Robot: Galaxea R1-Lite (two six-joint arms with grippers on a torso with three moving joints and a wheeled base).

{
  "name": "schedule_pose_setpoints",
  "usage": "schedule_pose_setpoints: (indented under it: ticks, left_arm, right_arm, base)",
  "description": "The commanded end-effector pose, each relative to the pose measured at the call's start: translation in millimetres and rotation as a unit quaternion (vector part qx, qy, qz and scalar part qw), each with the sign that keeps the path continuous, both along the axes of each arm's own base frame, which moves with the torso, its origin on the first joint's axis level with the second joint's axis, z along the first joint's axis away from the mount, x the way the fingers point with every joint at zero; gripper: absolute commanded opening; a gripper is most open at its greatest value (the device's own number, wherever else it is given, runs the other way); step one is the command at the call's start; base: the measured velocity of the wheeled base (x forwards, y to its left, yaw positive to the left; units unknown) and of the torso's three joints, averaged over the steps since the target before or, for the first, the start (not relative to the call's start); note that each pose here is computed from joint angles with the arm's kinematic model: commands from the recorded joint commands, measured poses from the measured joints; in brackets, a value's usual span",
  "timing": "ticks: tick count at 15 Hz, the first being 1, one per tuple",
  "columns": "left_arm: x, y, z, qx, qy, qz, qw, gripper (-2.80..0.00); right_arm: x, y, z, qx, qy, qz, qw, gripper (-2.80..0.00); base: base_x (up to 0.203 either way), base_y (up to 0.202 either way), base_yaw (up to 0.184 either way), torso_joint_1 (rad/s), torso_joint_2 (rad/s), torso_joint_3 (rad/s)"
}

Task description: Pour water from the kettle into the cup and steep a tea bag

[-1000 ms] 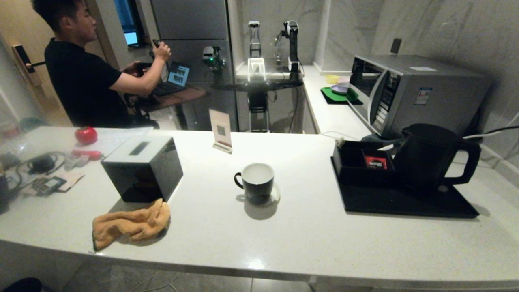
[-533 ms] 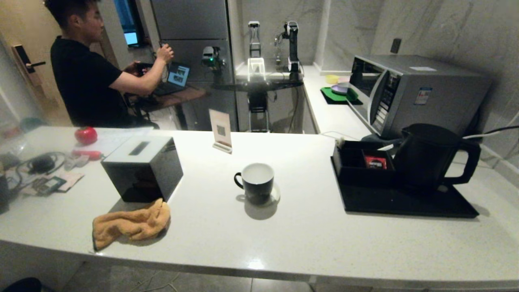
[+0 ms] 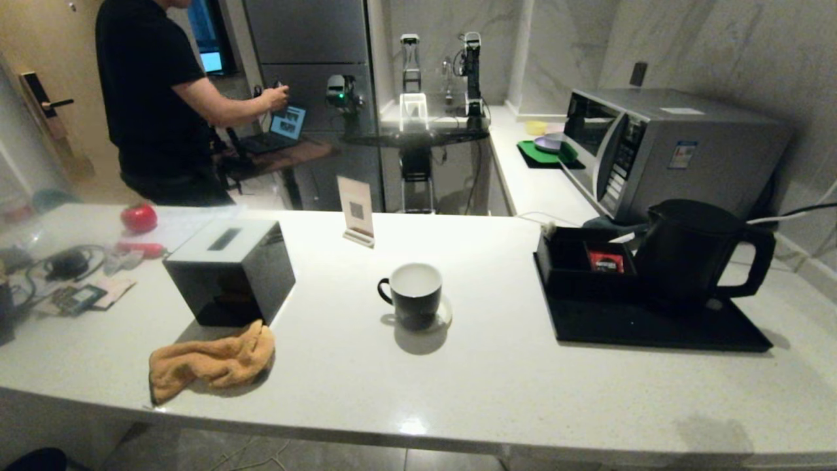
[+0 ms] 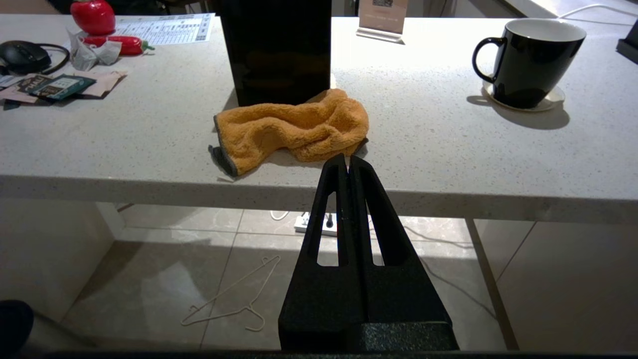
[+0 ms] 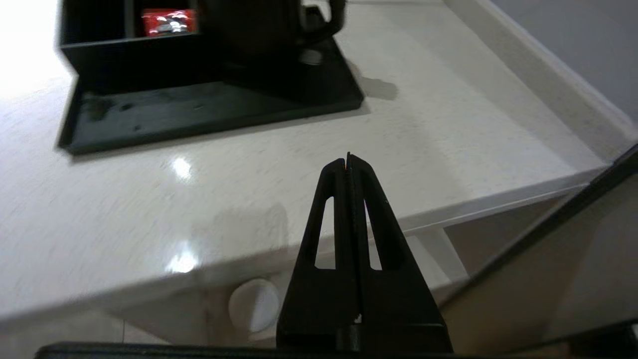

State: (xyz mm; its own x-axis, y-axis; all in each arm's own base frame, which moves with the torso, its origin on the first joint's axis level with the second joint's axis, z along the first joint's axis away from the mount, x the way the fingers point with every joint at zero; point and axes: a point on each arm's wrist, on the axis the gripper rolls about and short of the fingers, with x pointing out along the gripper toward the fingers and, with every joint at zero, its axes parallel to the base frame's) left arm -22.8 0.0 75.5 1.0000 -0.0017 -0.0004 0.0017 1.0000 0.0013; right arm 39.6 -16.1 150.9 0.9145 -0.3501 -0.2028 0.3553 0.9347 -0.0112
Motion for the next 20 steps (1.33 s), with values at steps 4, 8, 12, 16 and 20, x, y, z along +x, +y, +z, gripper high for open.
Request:
schedule_pose_setpoints:
  ticks: [4,8,12,16,20]
  left_arm:
    - [0,0,0,0.0,0.0,0.0,1.0,-2.8]
    - [0,0,0,-0.001,0.0,0.0,1.0,-2.8]
    - [0,0,0,-0.001,0.0,0.0,1.0,-2.8]
    - [0,0,0,-0.001,0.0,0.0,1.0,-2.8]
    - [0,0,0,0.0,0.0,0.0,1.0,-2.8]
  right_arm:
    - [68,-34,30,0.03,0.069,-0.013,0.997,-2.8]
    - [106,-52,34,0.022,0.097,-0.008,0.995,-2.8]
    - [144,-70,17,0.017,0.119,-0.004,0.993,0.0]
    - [183,-87,-11,0.011,0.119,0.0,0.993,0.0]
    - [215,-102,-39,0.002,0.101,-0.001,0.995,0.0]
  base:
    - [0.0,0.0,0.0,0.0,0.0,0.0]
    - [0.0,0.0,0.0,0.0,0.0,0.0]
    - [0.0,0.0,0.0,0.0,0.0,0.0]
    - [0.0,0.0,0.0,0.0,0.0,0.0]
    - [0.0,0.0,0.0,0.0,0.0,0.0]
